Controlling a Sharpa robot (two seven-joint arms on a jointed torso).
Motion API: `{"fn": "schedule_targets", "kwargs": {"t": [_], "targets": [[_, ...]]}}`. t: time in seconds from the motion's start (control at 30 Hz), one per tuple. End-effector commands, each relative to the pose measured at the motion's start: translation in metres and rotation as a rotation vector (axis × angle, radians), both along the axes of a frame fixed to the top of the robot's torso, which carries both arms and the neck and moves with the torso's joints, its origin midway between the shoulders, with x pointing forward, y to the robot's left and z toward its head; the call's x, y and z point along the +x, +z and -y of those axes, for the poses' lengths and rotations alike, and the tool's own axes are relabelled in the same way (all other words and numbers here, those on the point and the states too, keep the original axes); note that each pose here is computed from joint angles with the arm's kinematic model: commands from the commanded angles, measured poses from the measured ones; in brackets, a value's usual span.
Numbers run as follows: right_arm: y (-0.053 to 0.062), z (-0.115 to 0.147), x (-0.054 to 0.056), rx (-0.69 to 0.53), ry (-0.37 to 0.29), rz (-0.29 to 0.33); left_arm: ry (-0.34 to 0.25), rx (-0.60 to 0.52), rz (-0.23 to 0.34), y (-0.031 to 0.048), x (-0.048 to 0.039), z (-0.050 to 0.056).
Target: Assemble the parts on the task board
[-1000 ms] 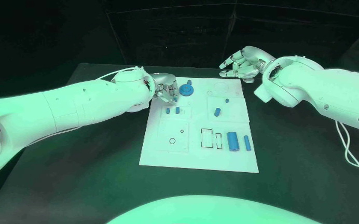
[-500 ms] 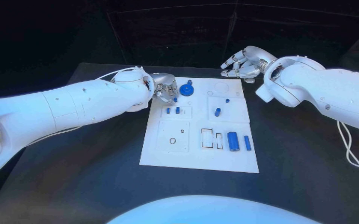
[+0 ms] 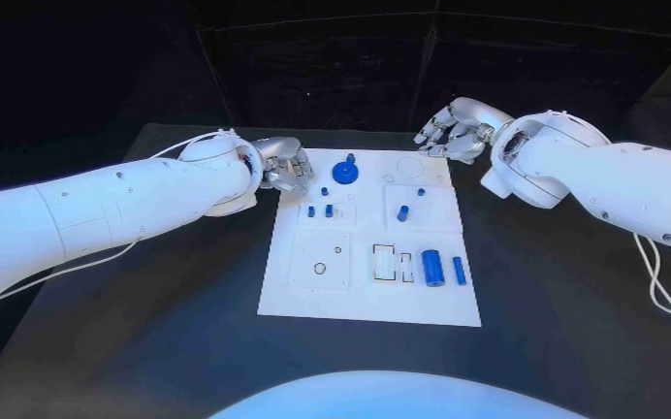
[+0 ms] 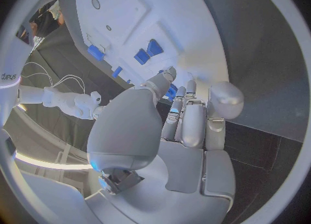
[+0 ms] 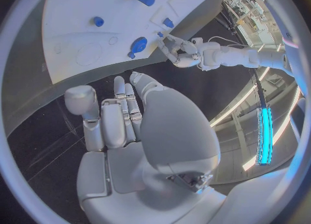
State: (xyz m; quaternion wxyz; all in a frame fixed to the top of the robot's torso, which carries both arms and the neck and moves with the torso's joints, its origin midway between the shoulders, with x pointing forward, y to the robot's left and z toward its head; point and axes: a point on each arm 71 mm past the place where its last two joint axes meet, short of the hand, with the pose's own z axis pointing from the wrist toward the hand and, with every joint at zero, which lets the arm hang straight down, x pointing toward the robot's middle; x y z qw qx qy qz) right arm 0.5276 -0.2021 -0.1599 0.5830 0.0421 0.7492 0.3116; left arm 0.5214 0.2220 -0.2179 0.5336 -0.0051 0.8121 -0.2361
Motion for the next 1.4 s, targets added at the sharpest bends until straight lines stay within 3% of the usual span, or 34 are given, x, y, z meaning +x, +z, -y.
{"fn": "schedule_targets", "kwargs": {"t": [0.03,0.13,0.3,0.4,0.6,0.9,1.4], "targets": [[-0.005,-0.003,-0.008,-0.187,0.074,0.113,0.038,-0.289,0.029,0.0122,-0.0011,-0.003],[-0.013,-0.004,-0.014,-0.238,0.098,0.155,0.079,-0.486,0.059,0.0207,-0.0036,-0.011],[-0.025,-0.005,-0.021,-0.295,0.119,0.190,0.244,-0.827,0.023,0.0274,-0.0079,-0.028],[-0.031,-0.004,-0.023,-0.321,0.125,0.192,0.293,-0.941,0.000,0.0288,-0.0111,-0.032],[-0.040,-0.006,-0.026,-0.362,0.139,0.190,0.320,-1.094,-0.050,0.0308,-0.0176,-0.030],[-0.047,-0.009,-0.023,-0.380,0.135,0.187,0.324,-1.146,-0.062,0.0318,-0.0204,-0.028],[-0.062,-0.015,-0.025,-0.403,0.163,0.111,0.315,-1.155,-0.081,0.0311,-0.0206,-0.025]]}}
